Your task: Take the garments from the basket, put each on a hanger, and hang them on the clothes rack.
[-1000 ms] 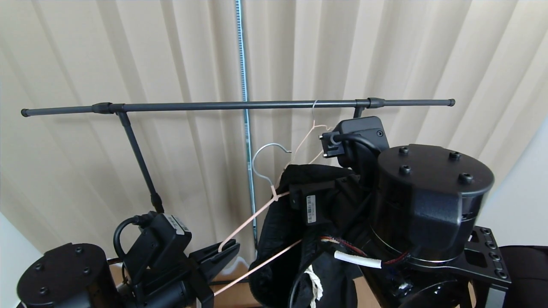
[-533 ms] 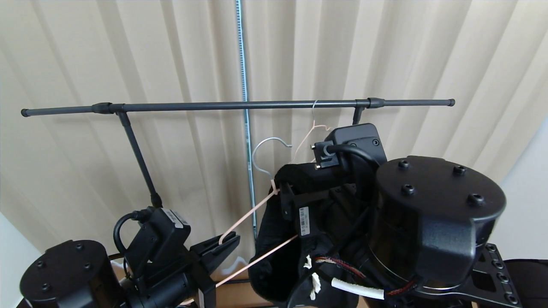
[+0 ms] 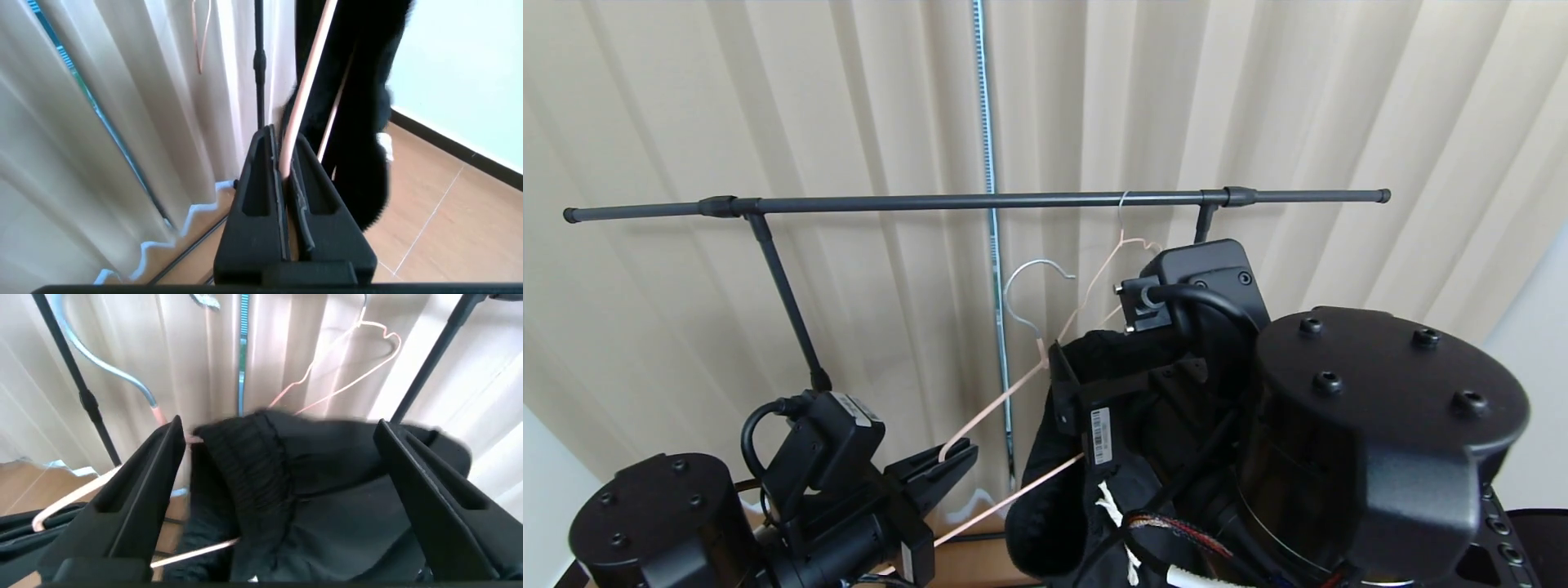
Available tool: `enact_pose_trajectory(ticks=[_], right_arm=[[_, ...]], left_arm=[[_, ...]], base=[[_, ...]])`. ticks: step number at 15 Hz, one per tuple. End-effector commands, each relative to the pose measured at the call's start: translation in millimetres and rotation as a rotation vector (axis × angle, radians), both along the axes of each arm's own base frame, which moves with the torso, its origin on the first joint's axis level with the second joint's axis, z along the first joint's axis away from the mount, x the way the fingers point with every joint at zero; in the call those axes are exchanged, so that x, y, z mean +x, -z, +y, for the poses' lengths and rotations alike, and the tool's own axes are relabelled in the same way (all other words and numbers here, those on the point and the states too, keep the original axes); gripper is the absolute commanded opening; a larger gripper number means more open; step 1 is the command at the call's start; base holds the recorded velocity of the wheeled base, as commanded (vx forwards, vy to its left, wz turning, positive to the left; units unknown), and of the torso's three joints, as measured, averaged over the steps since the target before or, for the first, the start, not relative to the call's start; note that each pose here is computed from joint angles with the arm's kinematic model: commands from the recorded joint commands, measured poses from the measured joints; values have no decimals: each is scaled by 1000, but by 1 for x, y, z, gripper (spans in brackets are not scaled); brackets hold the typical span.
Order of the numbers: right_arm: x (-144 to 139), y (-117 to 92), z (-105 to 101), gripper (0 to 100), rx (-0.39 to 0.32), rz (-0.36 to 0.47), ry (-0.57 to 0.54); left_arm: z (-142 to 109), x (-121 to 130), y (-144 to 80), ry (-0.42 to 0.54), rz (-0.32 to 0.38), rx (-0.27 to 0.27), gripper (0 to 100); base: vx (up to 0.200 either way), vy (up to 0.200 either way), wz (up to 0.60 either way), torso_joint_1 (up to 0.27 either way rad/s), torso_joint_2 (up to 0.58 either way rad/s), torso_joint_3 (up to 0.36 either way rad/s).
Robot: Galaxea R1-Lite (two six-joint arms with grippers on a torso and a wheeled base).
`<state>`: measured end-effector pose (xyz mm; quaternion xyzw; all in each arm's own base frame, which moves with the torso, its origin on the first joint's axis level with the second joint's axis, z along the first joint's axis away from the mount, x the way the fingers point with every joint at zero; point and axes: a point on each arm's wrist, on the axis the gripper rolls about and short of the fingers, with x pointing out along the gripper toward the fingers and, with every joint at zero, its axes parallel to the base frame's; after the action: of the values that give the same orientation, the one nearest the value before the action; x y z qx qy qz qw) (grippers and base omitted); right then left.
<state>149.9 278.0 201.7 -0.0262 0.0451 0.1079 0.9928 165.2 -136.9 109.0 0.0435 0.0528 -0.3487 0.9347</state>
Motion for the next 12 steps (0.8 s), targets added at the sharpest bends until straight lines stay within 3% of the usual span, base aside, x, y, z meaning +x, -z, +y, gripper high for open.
enact_pose_trajectory(ticks=[1, 6, 10, 12], right_arm=[[-1, -4, -2, 100, 11, -5, 1], [-7, -6, -14, 100, -6, 5, -56], [-8, -11, -65, 100, -183, 20, -230], [1, -15, -90, 100, -253, 81, -323]], left_arm=[[0, 1, 1, -4, 4, 1, 0], [2, 0, 1, 0, -4, -8, 0], [9, -1, 7, 24, 22, 16, 0], [13, -3, 8, 54, 23, 18, 0]], base=[[0, 0, 0, 0, 0, 0], [0, 0, 0, 0, 0, 0], [0, 0, 0, 0, 0, 0], [0, 0, 0, 0, 0, 0]])
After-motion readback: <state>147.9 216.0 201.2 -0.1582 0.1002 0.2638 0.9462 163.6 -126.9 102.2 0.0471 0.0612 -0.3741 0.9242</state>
